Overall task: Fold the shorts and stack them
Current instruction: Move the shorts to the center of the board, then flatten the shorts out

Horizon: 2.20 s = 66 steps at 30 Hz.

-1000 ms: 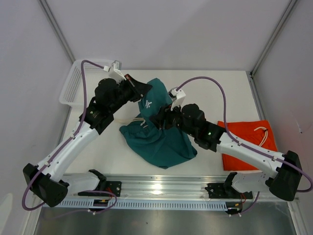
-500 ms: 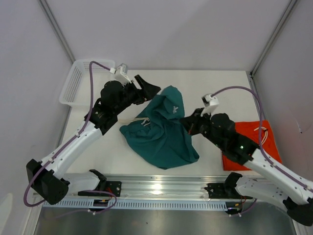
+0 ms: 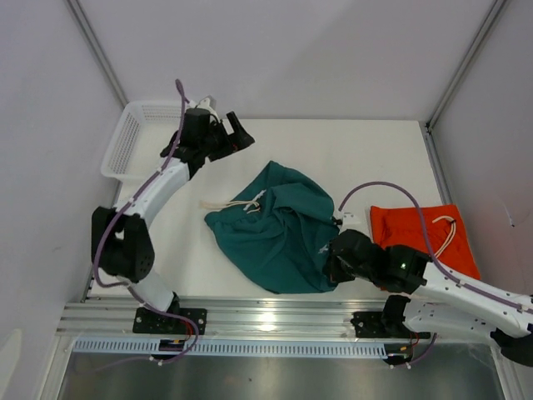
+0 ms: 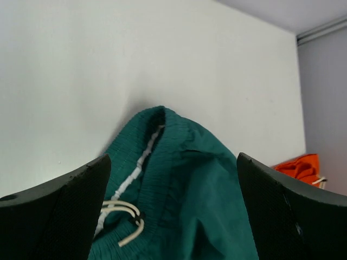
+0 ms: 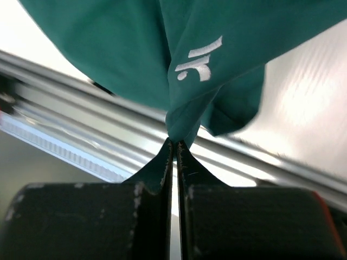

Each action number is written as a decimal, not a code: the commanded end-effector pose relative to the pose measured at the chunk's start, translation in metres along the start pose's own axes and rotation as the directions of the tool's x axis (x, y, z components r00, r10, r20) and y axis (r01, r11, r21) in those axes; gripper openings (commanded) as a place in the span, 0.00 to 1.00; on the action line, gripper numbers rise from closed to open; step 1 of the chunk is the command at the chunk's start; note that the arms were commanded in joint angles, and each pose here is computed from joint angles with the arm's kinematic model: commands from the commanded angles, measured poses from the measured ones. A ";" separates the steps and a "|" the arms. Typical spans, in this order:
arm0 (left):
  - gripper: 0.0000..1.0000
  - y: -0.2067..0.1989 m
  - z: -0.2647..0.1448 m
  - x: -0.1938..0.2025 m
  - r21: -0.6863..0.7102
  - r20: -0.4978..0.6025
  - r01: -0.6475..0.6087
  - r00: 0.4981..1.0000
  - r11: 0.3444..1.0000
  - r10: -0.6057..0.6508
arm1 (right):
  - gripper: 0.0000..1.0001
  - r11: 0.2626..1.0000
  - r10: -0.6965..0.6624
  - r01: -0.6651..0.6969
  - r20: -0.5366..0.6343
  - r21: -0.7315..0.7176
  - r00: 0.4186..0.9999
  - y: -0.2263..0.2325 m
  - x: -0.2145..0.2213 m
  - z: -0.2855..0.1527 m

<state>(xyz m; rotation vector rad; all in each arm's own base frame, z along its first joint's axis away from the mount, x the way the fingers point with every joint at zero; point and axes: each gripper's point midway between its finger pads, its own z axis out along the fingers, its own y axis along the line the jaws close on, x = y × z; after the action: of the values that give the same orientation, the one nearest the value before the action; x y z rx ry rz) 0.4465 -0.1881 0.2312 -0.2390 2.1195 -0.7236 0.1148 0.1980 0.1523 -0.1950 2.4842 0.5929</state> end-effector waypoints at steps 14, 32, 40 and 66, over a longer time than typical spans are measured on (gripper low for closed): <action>0.89 -0.034 0.128 0.072 0.323 -0.296 -0.044 0.944 0.945 0.145 | 0.00 0.969 -0.102 0.168 -0.327 0.179 0.939 -0.039 0.118 0.003; 0.78 -0.068 0.128 0.147 0.488 -0.431 -0.079 0.844 0.869 0.319 | 0.00 0.968 -0.118 0.173 -0.278 0.182 0.953 -0.028 0.106 0.004; 0.77 -0.055 0.138 0.148 0.427 -0.431 -0.118 0.845 0.897 0.316 | 0.00 0.974 -0.108 0.156 -0.263 0.165 0.959 -0.025 0.104 0.001; 0.00 -0.068 0.114 0.039 0.499 -0.346 0.095 0.933 0.861 0.098 | 0.00 0.978 -0.115 0.135 -0.131 0.158 0.985 -0.006 0.060 0.000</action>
<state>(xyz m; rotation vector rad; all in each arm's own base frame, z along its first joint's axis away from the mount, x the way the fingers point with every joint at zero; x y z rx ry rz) 0.4800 -0.3531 0.0923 0.2771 2.3637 -1.3649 0.0470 0.1793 0.0894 -0.3744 2.6942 0.2845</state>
